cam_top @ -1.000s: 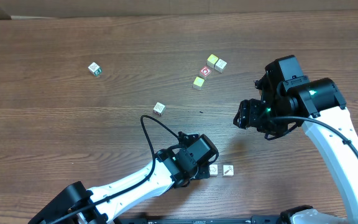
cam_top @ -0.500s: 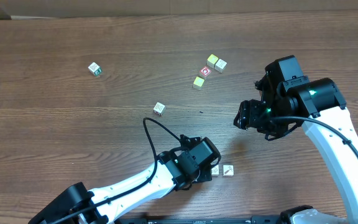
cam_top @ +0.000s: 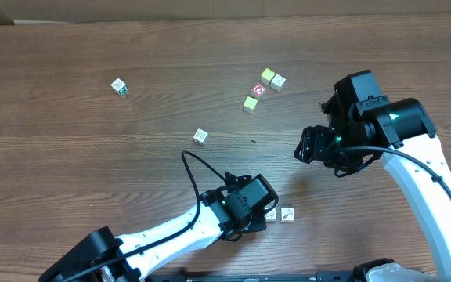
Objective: Flip 4 blocks
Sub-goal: 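Carry the yellow 'G' block to the front row and release it, then grasp the leaf 'E' block with the left gripper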
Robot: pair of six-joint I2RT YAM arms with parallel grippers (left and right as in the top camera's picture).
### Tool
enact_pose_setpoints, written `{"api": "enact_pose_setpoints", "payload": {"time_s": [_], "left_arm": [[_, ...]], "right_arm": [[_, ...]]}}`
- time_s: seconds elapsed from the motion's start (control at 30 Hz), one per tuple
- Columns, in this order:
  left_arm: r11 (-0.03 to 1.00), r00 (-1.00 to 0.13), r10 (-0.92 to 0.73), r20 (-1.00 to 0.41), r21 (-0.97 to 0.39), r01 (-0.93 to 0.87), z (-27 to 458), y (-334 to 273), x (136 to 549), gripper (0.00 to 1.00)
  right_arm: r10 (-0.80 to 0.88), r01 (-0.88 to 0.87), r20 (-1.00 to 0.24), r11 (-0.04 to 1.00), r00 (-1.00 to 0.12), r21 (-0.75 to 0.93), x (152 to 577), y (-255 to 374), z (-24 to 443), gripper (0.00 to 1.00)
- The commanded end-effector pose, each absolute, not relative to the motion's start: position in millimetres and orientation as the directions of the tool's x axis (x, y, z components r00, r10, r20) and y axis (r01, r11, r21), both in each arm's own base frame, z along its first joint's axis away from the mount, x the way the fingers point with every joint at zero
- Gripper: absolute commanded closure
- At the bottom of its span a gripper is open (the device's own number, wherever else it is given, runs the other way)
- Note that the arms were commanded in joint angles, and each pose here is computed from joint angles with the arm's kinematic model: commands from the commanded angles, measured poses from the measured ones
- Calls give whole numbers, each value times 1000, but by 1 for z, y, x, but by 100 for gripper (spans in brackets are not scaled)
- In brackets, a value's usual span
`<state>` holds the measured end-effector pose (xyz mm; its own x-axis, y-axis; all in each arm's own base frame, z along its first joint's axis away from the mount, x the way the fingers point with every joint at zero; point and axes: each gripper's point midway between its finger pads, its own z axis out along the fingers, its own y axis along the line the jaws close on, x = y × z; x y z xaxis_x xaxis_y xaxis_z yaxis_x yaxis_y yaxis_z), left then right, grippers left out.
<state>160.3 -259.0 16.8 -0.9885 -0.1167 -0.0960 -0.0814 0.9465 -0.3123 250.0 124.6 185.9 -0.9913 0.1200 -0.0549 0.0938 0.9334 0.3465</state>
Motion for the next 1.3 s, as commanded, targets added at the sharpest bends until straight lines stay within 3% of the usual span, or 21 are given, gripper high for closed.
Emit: {"api": "enact_pose_setpoints", "payload": {"time_s": [0.0, 0.47, 0.9, 0.97, 1.03, 1.1, 1.27], "left_arm": [[957, -991, -112, -78, -276, -86, 7, -252, 153, 69], [952, -987, -96, -130, -301, -53, 14, -258, 162, 61], [934, -964, -78, -255, -358, 19, 55, -257, 175, 59], [939, -948, -69, -310, -341, 43, 67, -250, 181, 55], [945, -924, -28, -382, -311, 100, 79, -243, 189, 38], [951, -887, 36, -460, -256, 171, 90, -232, 203, 30], [947, -844, 175, -507, -146, 285, 95, -207, 241, 33]], "right_arm": [[118, 81, -81, 929, -990, 362, 253, 127, 195, 28], [118, 84, -75, 929, -990, 360, 251, 127, 194, 28], [121, 90, -67, 929, -990, 358, 250, 126, 194, 27], [121, 89, -67, 930, -990, 358, 250, 126, 194, 27], [121, 88, -69, 929, -990, 358, 250, 126, 194, 27], [121, 86, -75, 929, -990, 361, 252, 127, 194, 27], [121, 81, -87, 928, -989, 365, 254, 128, 195, 26]]}}
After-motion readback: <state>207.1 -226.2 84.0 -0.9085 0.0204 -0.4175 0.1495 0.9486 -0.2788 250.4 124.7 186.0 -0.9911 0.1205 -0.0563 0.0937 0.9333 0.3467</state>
